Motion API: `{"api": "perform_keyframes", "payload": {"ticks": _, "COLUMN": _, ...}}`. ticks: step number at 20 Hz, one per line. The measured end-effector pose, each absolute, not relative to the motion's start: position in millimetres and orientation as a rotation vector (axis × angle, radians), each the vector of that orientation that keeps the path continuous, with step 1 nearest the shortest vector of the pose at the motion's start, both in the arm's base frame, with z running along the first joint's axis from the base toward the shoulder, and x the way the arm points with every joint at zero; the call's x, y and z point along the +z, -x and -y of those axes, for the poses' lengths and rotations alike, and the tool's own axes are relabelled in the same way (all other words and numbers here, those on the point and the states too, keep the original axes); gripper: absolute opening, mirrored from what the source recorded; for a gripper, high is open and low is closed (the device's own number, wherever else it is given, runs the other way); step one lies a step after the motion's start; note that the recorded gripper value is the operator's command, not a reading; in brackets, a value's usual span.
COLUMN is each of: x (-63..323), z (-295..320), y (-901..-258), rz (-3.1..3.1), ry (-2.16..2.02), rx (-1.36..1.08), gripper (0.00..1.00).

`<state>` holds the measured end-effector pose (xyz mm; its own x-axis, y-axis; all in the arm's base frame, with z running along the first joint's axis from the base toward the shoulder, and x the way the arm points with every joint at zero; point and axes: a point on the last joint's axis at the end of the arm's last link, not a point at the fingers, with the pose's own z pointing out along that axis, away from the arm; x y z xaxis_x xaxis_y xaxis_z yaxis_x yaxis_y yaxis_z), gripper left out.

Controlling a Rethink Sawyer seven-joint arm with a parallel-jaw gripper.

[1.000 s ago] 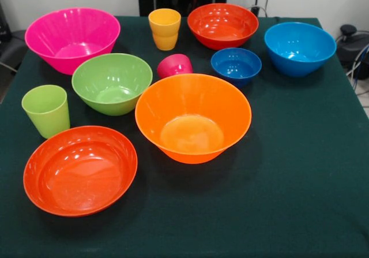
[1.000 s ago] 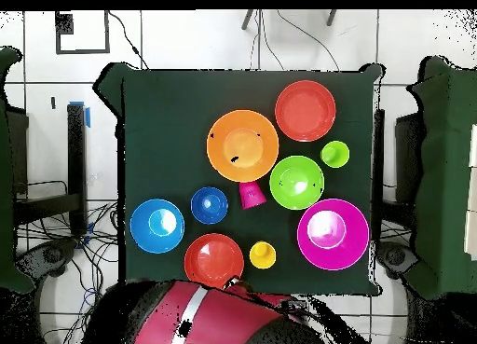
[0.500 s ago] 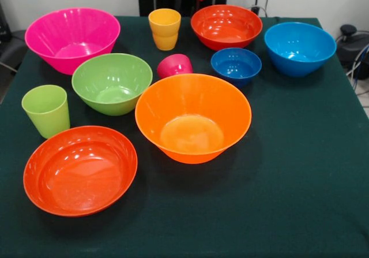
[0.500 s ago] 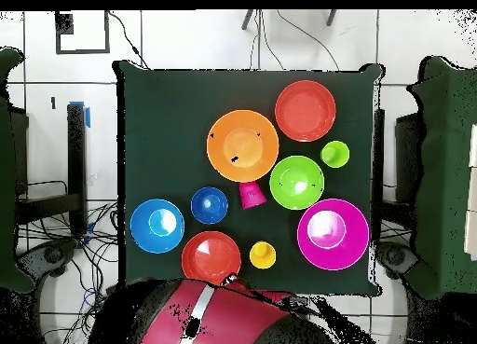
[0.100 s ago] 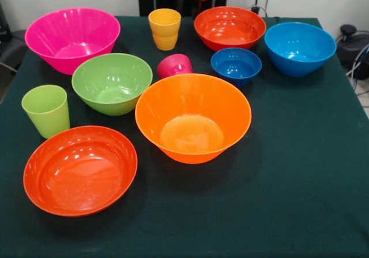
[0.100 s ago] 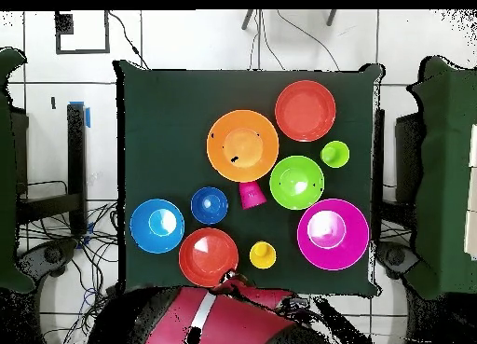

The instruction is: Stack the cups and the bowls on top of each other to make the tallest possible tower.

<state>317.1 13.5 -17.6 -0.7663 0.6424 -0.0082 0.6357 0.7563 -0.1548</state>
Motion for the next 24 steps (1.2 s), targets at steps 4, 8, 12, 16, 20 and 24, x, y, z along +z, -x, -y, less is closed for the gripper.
{"api": "perform_keyframes", "payload": {"ticks": 4, "x": -11, "z": -13, "y": -325, "rz": 2.927, "ry": 1.055, "rx": 0.221, "gripper": 1.00}}
{"api": "perform_keyframes", "payload": {"ticks": 8, "x": 3, "z": -10, "y": -338, "rz": 2.954, "ry": 1.054, "rx": 0.216, "gripper": 1.00}}
{"api": "perform_keyframes", "payload": {"ticks": 12, "x": 15, "z": -8, "y": -349, "rz": 2.973, "ry": 1.062, "rx": 0.210, "gripper": 1.00}}
{"api": "perform_keyframes", "payload": {"ticks": 16, "x": 27, "z": -7, "y": -359, "rz": 2.969, "ry": 1.073, "rx": 0.207, "gripper": 1.00}}
{"api": "perform_keyframes", "payload": {"ticks": 20, "x": 37, "z": -9, "y": -367, "rz": 2.964, "ry": 1.073, "rx": 0.204, "gripper": 1.00}}
{"api": "perform_keyframes", "payload": {"ticks": 24, "x": 42, "z": -9, "y": -371, "rz": 2.954, "ry": 1.070, "rx": 0.196, "gripper": 1.00}}
